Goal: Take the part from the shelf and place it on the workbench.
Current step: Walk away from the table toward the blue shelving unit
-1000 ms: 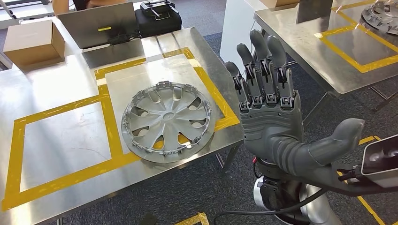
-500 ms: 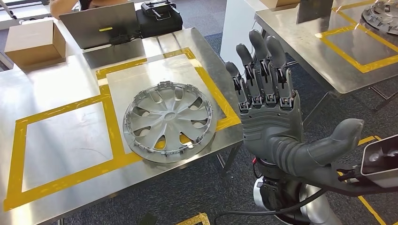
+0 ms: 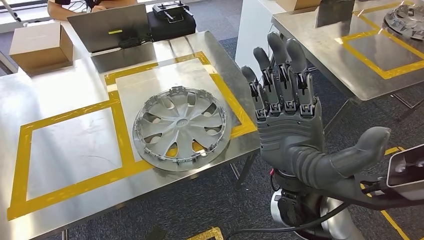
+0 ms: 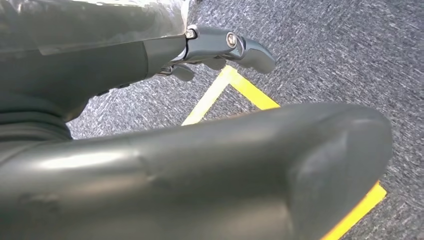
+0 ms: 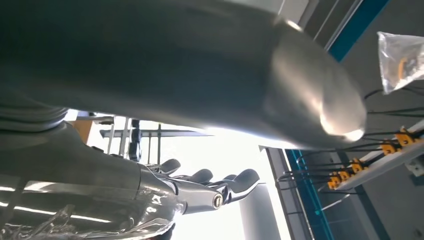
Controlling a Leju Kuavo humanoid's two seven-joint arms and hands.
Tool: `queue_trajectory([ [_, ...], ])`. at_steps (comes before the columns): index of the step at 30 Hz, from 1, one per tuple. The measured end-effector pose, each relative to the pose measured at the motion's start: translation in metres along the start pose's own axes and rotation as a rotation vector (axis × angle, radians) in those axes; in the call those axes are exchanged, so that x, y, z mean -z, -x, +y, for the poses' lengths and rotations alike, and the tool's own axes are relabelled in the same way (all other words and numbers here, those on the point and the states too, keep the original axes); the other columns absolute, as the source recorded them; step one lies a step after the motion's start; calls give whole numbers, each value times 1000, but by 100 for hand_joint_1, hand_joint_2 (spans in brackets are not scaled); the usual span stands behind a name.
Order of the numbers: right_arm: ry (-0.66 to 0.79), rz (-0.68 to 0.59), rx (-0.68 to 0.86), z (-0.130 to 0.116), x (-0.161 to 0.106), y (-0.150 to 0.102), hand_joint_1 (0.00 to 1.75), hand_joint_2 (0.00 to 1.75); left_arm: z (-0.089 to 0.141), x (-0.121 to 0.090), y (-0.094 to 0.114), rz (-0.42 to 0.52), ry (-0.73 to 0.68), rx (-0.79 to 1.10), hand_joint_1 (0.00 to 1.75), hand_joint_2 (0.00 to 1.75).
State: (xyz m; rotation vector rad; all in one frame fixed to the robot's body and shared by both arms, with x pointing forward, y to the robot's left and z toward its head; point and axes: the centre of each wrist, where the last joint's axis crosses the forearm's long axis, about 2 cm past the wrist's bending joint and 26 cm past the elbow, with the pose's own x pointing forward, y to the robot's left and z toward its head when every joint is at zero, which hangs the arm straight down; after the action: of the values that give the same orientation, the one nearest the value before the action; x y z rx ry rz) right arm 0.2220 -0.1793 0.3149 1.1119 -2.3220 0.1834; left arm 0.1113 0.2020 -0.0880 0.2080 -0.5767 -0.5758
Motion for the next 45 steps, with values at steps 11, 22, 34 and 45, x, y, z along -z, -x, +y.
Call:
queue_trajectory([
  [11, -1, -2, 7, 0, -1, 1, 0, 0, 0, 0, 0, 2, -2, -3, 0, 0],
  [22, 3, -7, 17, 0, -1, 1, 0, 0, 1, 1, -1, 3, -4, -8, 0, 0],
  [34, 8, -8, 20, -1, -3, 2, 0, 0, 0, 0, -1, 5, -5, -12, 0, 0],
  [45, 12, -2, 21, -1, -4, 3, 0, 0, -1, -1, 2, 14, -2, -16, 0, 0],
])
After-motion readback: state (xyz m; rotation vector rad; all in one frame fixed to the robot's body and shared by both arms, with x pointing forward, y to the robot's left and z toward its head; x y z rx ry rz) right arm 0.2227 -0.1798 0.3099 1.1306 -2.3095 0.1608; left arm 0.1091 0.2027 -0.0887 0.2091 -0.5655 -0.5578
